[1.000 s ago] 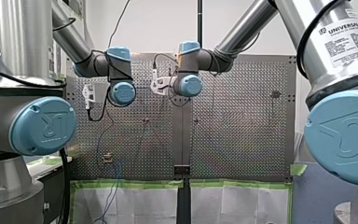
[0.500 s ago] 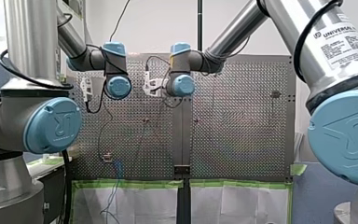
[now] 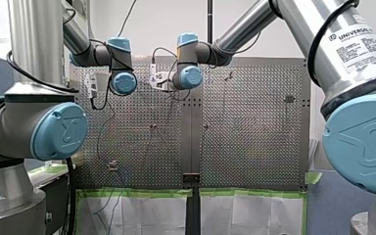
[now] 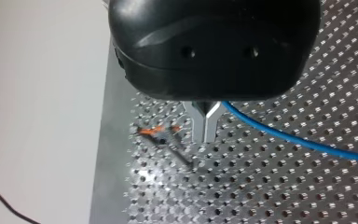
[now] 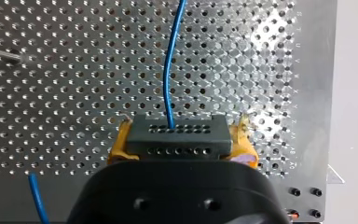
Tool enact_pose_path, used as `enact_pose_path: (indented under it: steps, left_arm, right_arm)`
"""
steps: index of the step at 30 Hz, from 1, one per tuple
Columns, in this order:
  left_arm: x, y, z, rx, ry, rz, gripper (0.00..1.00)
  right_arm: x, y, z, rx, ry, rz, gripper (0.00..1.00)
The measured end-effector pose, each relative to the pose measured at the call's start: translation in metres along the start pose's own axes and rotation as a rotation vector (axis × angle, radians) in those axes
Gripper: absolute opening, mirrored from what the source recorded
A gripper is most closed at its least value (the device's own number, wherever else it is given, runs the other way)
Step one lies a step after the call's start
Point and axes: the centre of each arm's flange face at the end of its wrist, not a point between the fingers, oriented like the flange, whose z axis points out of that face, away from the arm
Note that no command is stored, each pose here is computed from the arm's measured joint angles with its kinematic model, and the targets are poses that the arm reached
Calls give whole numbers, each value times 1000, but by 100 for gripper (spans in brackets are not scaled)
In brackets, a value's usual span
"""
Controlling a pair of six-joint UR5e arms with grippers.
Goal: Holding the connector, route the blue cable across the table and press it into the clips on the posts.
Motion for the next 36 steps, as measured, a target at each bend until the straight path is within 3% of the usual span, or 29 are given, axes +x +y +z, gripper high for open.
enact_pose_path:
  steps: [13, 25, 36]
  left_arm:
    - [-13, 1, 22, 9, -17, -8, 2]
    - [-13, 5, 42, 26, -27, -14, 2]
    - [-7, 8, 66, 30, -30, -28, 2]
  right_arm:
    - [3, -1, 24, 28, -38, 1, 0]
    - [37, 1, 44, 31, 14, 3, 0]
    - [56, 7, 66, 48, 62, 21, 0]
